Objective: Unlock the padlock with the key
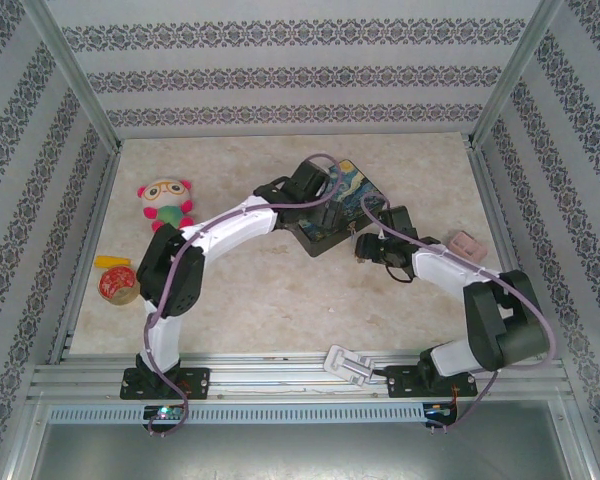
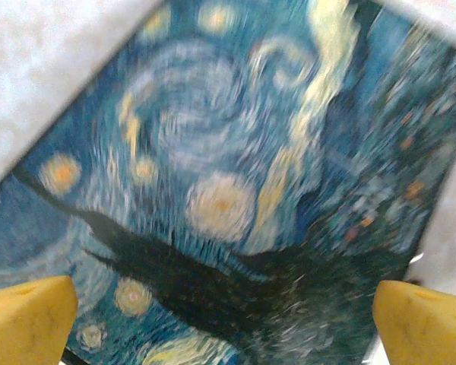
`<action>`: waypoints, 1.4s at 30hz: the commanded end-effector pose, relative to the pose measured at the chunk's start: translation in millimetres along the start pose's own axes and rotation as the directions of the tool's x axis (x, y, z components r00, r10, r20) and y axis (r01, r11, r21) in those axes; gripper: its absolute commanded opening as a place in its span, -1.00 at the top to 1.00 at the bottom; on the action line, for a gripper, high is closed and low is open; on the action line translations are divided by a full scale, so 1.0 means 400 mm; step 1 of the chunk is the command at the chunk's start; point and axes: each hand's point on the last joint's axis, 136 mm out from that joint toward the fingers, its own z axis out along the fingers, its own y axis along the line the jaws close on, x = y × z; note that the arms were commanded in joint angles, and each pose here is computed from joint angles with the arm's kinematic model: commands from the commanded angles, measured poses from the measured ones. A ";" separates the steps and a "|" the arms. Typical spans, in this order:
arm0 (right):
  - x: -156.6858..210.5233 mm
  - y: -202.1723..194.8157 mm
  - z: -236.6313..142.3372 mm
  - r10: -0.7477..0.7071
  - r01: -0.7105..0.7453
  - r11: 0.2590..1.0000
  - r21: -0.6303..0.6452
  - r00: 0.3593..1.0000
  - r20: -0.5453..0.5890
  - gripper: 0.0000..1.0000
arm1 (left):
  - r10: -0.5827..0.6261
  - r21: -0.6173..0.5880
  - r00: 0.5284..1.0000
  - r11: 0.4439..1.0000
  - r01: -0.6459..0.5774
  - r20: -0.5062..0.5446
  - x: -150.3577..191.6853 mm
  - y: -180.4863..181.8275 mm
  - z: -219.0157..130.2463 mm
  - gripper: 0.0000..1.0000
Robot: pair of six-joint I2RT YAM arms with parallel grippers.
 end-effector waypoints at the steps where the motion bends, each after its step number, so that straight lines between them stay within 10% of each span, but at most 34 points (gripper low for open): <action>1: 0.014 0.007 0.012 -0.050 0.051 0.999 0.017 0.998 -0.047 -0.18 | 0.061 -0.068 0.992 0.995 -0.069 -0.106 0.063 0.048 -0.002 -0.98; 20: 0.045 0.068 0.055 -0.155 0.160 0.986 0.056 0.984 -0.084 -0.14 | 0.082 -0.182 0.974 0.976 -0.122 -0.212 0.196 0.196 -0.025 -0.98; 32: 0.025 0.103 0.044 -0.280 0.283 0.957 0.054 0.958 -0.061 -0.15 | -0.125 -0.039 0.992 0.991 0.126 0.010 0.083 0.131 -0.078 -0.98; 42: 0.011 0.118 0.066 -0.376 0.378 0.926 0.013 0.923 -0.088 -0.18 | -0.343 -0.061 0.918 0.931 0.361 0.201 0.019 0.221 -0.167 -0.98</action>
